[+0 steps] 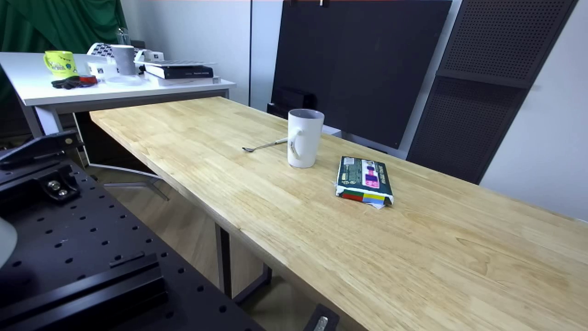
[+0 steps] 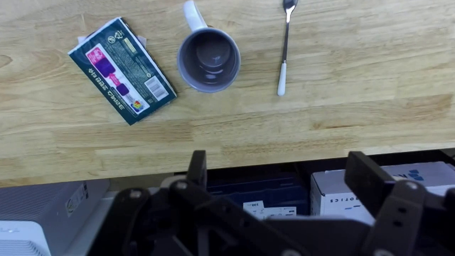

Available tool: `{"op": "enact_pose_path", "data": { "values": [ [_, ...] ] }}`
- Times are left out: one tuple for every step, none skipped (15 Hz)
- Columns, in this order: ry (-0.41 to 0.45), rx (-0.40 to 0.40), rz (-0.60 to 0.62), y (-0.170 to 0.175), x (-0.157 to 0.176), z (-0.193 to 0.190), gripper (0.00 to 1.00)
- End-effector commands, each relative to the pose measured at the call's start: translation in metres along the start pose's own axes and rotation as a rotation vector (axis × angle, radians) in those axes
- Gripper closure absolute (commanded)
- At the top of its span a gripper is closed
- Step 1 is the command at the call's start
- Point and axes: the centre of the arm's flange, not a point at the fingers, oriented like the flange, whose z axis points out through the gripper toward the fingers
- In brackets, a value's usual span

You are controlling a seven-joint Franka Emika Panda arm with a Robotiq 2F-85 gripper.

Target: Put the spoon inside the white mug on the table

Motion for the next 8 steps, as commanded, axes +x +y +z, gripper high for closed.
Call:
{"op": "enact_pose_path", "data": {
  "values": [
    [0.032, 0.001, 0.081, -0.005, 0.009, 0.02, 0.0],
    [0.04, 0.0, 0.103, -0.005, 0.009, 0.028, 0.0],
    [0.054, 0.004, 0.129, -0.005, 0.011, 0.035, 0.0],
    [0.062, 0.01, 0.148, -0.006, 0.012, 0.042, 0.0],
    [0.067, 0.013, 0.167, -0.007, 0.014, 0.05, 0.0],
    [0.065, 0.013, 0.176, -0.008, 0.016, 0.058, 0.0],
    [0.061, 0.015, 0.184, -0.009, 0.018, 0.064, 0.0],
    [0.056, 0.022, 0.191, -0.011, 0.019, 0.07, 0.0]
  ]
}}
